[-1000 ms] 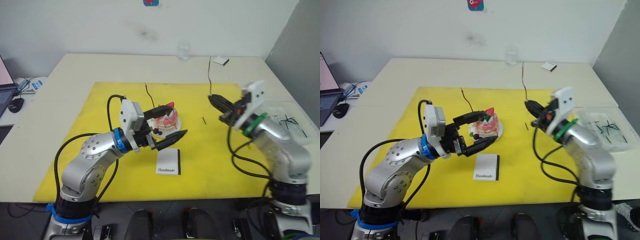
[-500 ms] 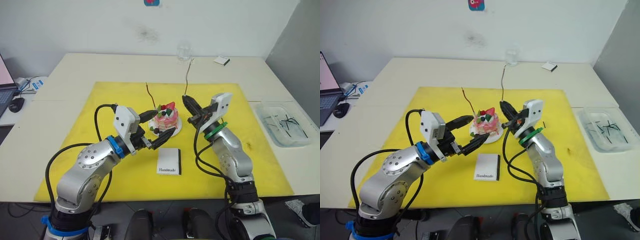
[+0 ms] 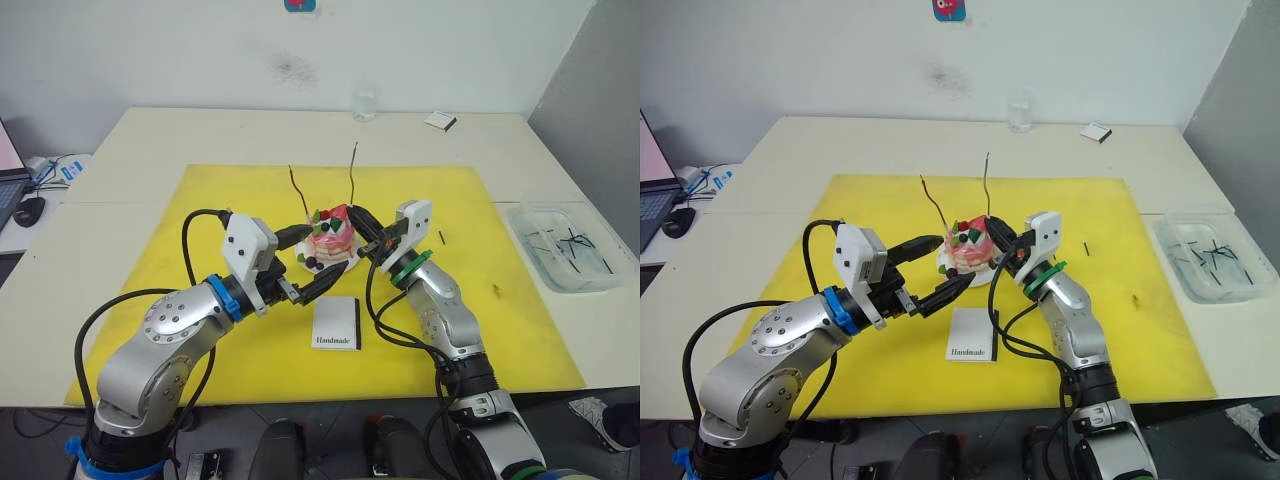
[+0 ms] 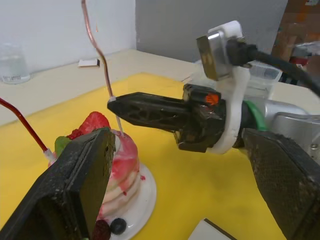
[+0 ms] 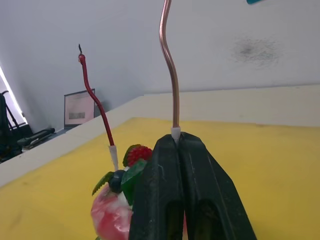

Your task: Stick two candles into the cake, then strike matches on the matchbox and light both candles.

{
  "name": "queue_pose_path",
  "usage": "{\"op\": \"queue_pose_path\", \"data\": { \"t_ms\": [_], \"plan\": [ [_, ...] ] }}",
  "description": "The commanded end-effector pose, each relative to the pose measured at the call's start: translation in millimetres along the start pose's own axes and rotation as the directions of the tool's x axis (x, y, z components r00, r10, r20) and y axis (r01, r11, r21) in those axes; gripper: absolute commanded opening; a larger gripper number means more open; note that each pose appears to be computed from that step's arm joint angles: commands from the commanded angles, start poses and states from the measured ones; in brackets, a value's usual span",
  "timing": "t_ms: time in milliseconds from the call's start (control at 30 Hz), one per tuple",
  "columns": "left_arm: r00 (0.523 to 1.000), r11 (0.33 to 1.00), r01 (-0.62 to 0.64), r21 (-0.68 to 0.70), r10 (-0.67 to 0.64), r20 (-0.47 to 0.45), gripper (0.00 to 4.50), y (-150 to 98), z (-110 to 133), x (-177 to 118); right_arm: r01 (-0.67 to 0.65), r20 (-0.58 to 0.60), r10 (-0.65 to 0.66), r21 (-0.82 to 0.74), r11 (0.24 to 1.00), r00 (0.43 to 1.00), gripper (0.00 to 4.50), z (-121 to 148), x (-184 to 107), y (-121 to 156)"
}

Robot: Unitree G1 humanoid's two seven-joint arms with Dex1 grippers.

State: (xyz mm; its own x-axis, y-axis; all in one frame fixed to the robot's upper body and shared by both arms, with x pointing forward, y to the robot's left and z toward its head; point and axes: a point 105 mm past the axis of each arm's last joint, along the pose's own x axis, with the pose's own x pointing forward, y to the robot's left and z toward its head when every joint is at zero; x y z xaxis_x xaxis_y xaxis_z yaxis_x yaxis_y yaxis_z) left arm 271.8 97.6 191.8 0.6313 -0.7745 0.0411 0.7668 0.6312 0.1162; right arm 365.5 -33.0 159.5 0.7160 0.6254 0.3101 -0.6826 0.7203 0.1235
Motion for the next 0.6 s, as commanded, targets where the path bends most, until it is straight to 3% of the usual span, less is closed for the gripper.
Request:
{"op": "queue_pose_path", "data": {
  "t_ms": [33,600],
  "plan": [
    [0.999,0.999,0.011,0.033,-0.013,0.031,4.5,-4,12,-4,-0.012,0.056,0.013,-0.025,1.0,0.998,0.02,13,4,0],
    [1.0,0.999,-0.008,0.031,0.007,0.027,4.5,2,12,-5,-0.02,0.028,0.02,-0.001,1.0,0.999,0.02,-2,-7,9]
  ]
}}
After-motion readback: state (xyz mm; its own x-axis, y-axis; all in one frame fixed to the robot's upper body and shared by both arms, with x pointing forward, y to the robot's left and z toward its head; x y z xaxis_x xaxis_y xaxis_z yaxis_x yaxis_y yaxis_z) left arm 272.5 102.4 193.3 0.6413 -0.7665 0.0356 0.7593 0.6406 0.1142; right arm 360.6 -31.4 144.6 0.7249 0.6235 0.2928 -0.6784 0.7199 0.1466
